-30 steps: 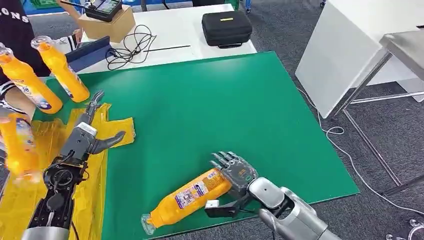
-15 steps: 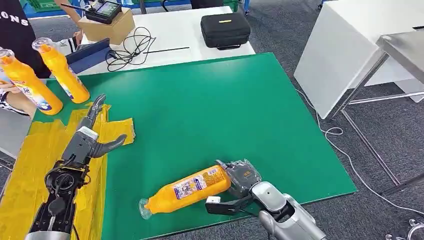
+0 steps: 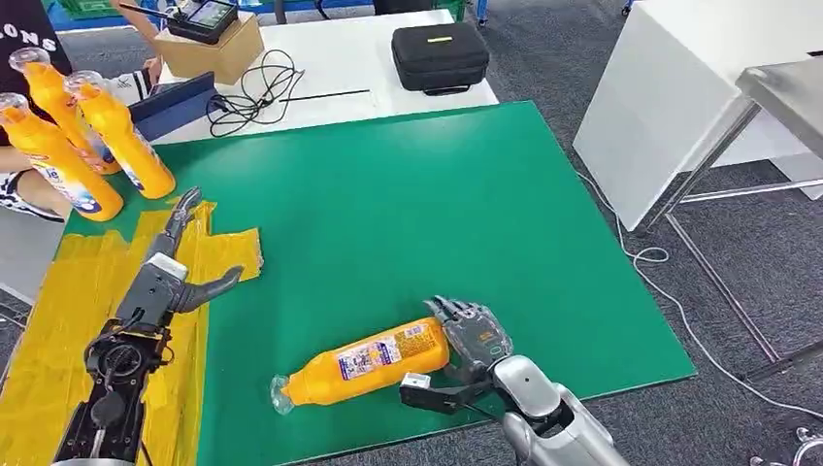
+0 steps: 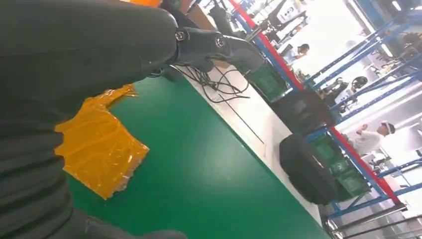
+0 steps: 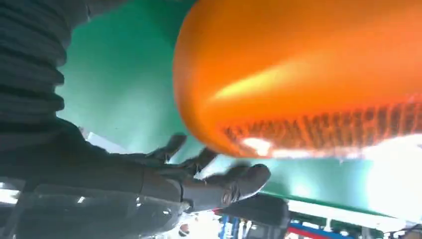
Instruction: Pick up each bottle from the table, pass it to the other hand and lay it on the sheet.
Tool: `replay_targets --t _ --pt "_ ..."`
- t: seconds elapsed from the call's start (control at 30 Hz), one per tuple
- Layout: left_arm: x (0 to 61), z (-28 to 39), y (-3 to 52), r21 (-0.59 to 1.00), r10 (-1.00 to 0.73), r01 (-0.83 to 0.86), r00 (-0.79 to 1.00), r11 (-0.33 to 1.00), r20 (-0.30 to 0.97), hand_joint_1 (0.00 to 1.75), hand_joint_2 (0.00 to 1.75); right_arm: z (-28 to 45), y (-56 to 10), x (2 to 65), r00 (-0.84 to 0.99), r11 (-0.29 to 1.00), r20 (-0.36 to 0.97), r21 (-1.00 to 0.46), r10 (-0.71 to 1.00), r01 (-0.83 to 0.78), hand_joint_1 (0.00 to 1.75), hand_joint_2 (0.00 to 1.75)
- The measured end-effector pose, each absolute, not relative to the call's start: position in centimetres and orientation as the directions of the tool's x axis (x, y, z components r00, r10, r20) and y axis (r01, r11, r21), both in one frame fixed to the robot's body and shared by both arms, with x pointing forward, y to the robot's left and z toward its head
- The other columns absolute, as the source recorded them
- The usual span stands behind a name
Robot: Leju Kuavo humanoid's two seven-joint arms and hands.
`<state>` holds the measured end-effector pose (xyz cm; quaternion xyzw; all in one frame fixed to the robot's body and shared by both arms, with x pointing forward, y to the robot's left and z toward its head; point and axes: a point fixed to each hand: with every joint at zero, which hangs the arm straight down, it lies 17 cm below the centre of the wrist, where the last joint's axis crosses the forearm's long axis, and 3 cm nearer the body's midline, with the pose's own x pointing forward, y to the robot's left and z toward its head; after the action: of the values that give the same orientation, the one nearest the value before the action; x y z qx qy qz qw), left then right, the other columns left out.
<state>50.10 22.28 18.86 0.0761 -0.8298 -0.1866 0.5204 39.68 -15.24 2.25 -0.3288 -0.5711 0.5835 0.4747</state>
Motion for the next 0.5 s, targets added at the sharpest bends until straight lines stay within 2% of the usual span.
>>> replay_targets --t 0.23,0.5 --pt "50.2 18.9 22.8 0.384 -0.321 0.057 -0.445 0.922 0.836 0.0 1.75 5.1 -14.3 39.0 -0.367 0.164 0.205 -0.976 0.907 -0.14 0.0 1.75" --pt "50.2 18.9 22.9 0.383 -0.321 0.054 -0.445 0.922 0.836 0.0 1.75 6.1 -14.2 38.9 -0.373 0.178 0.211 -0.977 0.903 -0.121 0.0 1.75"
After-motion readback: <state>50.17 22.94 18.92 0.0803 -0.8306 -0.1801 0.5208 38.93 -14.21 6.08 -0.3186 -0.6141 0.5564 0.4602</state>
